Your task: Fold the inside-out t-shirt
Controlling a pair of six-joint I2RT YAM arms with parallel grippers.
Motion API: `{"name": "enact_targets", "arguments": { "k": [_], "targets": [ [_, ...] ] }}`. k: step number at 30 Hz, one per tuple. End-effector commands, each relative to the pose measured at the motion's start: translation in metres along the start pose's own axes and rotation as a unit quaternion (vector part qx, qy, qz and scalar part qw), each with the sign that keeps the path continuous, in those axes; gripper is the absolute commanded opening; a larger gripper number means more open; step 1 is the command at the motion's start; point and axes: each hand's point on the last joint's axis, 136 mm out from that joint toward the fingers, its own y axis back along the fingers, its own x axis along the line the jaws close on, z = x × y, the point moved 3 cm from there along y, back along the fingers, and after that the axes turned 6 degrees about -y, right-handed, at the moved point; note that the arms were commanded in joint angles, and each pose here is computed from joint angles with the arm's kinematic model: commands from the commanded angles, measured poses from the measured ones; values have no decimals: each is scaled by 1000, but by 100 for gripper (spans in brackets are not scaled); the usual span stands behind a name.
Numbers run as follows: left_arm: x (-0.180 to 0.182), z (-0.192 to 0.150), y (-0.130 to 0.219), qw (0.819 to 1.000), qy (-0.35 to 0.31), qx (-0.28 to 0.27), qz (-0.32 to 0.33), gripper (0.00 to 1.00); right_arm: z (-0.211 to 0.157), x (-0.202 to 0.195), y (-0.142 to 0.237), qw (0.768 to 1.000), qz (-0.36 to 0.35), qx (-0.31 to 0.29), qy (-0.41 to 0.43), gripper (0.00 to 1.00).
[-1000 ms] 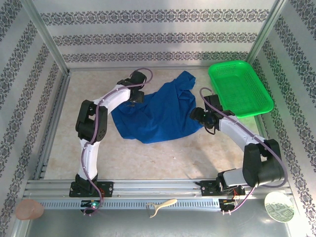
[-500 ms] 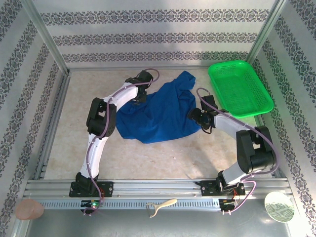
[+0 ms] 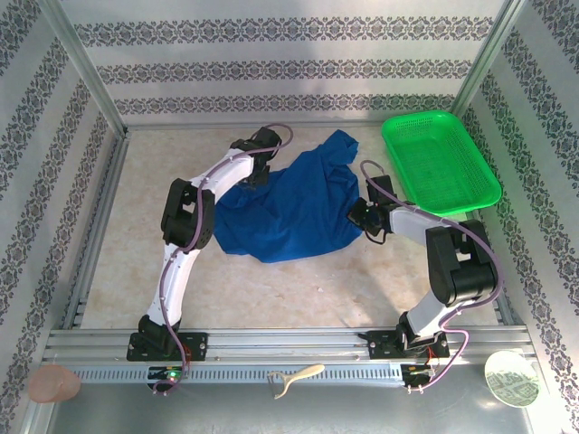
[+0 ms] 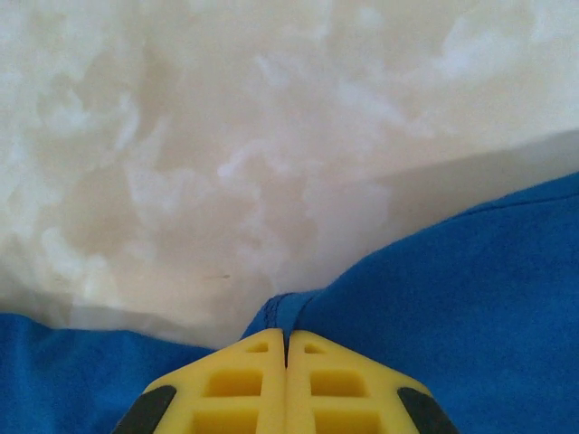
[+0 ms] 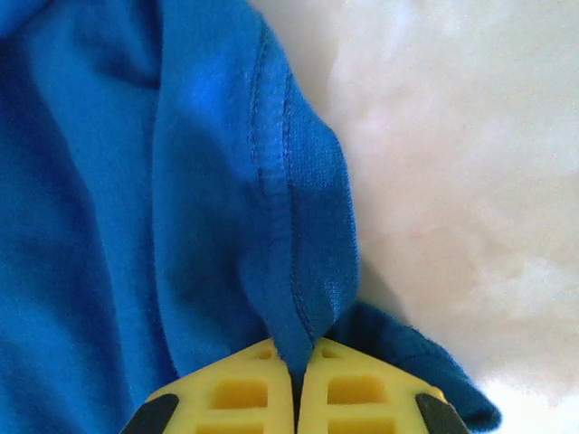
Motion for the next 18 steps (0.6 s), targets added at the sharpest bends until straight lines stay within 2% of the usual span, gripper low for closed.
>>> {"name": "enact_targets", "arguments": {
  "k": [1, 5, 8, 10, 13, 18],
  "targets": [
    [46, 28, 57, 997, 53, -44, -27, 0, 15, 6, 19, 999, 46, -24, -10, 0],
    [93, 50, 113, 977, 150, -103, -113, 0, 35, 8, 62, 993, 79, -81, -18, 0],
    [124, 59, 142, 944, 228, -138, -195, 0, 45, 9, 97, 988, 97, -122, -16, 0],
    [139, 62, 161, 915, 274, -165, -247, 0, 48, 11, 120, 983, 109, -146, -13, 0],
    [154, 65, 186, 882, 308, -201, -294, 0, 51, 18, 149, 977, 124, -174, -6, 0],
    [164, 68, 227, 845, 327, -239, -350, 0, 51, 32, 197, 965, 156, -211, 8, 0]
  ]
}}
